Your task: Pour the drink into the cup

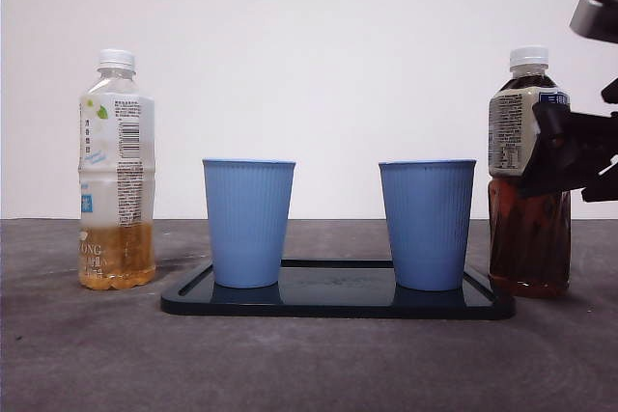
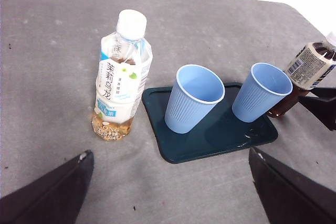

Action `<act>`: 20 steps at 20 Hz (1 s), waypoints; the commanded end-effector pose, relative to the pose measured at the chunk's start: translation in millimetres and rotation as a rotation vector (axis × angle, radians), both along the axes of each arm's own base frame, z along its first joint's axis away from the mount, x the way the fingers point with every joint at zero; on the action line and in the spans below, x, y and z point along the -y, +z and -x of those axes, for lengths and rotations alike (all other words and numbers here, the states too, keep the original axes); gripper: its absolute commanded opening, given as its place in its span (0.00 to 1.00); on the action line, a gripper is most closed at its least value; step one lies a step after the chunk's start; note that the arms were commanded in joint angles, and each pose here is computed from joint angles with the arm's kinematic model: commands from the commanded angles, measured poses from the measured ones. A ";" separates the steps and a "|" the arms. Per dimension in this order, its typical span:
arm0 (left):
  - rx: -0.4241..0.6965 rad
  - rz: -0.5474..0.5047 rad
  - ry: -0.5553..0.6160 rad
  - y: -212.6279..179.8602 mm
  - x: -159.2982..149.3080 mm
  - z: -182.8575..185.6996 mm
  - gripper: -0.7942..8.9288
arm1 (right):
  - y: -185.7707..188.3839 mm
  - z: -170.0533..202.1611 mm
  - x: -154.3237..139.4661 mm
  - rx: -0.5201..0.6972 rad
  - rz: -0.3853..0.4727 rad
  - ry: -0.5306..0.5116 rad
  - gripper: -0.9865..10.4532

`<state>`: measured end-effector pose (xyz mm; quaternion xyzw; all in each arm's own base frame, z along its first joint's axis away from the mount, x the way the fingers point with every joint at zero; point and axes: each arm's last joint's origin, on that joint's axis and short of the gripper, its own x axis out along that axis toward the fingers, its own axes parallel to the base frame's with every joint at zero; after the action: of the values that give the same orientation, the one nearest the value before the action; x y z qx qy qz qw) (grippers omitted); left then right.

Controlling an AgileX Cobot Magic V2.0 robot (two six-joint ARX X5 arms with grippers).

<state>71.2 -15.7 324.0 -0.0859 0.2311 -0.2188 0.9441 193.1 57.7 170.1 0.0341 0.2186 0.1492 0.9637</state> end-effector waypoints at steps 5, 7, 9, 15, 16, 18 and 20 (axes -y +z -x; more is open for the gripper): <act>0.029 0.019 0.003 6.7 0.1 0.9 0.62 | 15.8 33.5 -2.8 -0.166 -0.211 0.091 0.41; 0.027 0.029 0.008 6.9 0.1 0.6 0.66 | 26.1 44.8 -2.6 -0.186 -0.286 0.167 0.41; 0.025 0.044 0.014 7.5 0.1 0.3 0.66 | 41.3 55.5 -1.8 -0.195 -0.369 0.245 0.41; -0.002 0.064 0.028 -4.3 0.5 -7.5 0.68 | 99.8 87.4 5.8 -0.076 -0.442 0.387 0.41; -0.024 0.061 0.038 -11.5 0.5 -10.7 0.71 | 107.4 91.1 7.2 -0.047 -0.445 0.394 0.41; -0.044 0.085 0.050 -25.0 0.9 -18.2 0.73 | 116.4 95.3 8.6 -0.011 -0.450 0.402 0.41; -0.044 0.124 0.064 -36.5 1.6 -25.6 0.73 | 120.6 97.2 9.2 0.006 -0.452 0.406 0.41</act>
<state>93.3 -16.8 287.7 -0.1367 0.2418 -0.2037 0.9388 96.4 47.9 288.0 0.2002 0.1807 0.3801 0.8847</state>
